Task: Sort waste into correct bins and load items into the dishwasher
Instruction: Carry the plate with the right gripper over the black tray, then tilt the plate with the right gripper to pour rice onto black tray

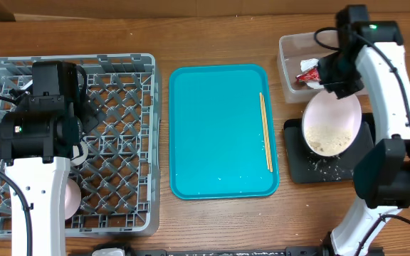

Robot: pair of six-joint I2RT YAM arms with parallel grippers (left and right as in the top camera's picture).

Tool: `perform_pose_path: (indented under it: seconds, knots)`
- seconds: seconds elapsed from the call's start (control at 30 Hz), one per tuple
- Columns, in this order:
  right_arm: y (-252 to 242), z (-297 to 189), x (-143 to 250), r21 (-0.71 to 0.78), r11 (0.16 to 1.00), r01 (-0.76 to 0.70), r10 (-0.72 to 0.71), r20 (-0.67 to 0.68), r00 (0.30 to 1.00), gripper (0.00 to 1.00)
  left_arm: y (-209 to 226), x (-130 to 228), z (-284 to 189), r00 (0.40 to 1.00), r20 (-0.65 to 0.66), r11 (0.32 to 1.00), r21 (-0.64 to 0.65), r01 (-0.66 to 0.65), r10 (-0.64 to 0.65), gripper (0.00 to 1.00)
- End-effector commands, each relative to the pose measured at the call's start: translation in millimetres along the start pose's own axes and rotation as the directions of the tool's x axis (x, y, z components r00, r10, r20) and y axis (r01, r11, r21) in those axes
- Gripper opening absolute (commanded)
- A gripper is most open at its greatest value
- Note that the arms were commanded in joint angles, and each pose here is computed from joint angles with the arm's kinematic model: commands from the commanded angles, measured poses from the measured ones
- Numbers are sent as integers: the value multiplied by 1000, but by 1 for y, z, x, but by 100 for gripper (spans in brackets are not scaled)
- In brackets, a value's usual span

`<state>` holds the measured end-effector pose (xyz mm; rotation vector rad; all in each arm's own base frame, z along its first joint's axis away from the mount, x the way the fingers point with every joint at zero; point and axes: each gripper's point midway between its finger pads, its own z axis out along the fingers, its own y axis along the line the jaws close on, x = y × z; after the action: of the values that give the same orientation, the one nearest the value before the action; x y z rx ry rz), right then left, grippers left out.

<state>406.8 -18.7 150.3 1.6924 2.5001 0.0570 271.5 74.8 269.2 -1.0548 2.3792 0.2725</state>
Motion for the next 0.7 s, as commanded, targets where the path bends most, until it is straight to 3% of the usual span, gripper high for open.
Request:
perform_pose_path:
  seconds: [0.0, 0.47, 0.67]
  knots:
    - [2, -22, -8, -77, 997, -6, 5, -23, 1000, 4, -1, 1, 1, 1000, -4, 1000, 2, 15, -15, 100]
    - [1, -30, -14, -207, 976, -61, 10, -241, 970, 3, -1, 1, 1, 1000, -4, 1000, 2, 15, -15, 100]
    - [-16, -32, -25, -196, 975, -109, 48, -292, 955, 4, -1, 1, 1, 1000, -4, 1000, 2, 15, -15, 100]
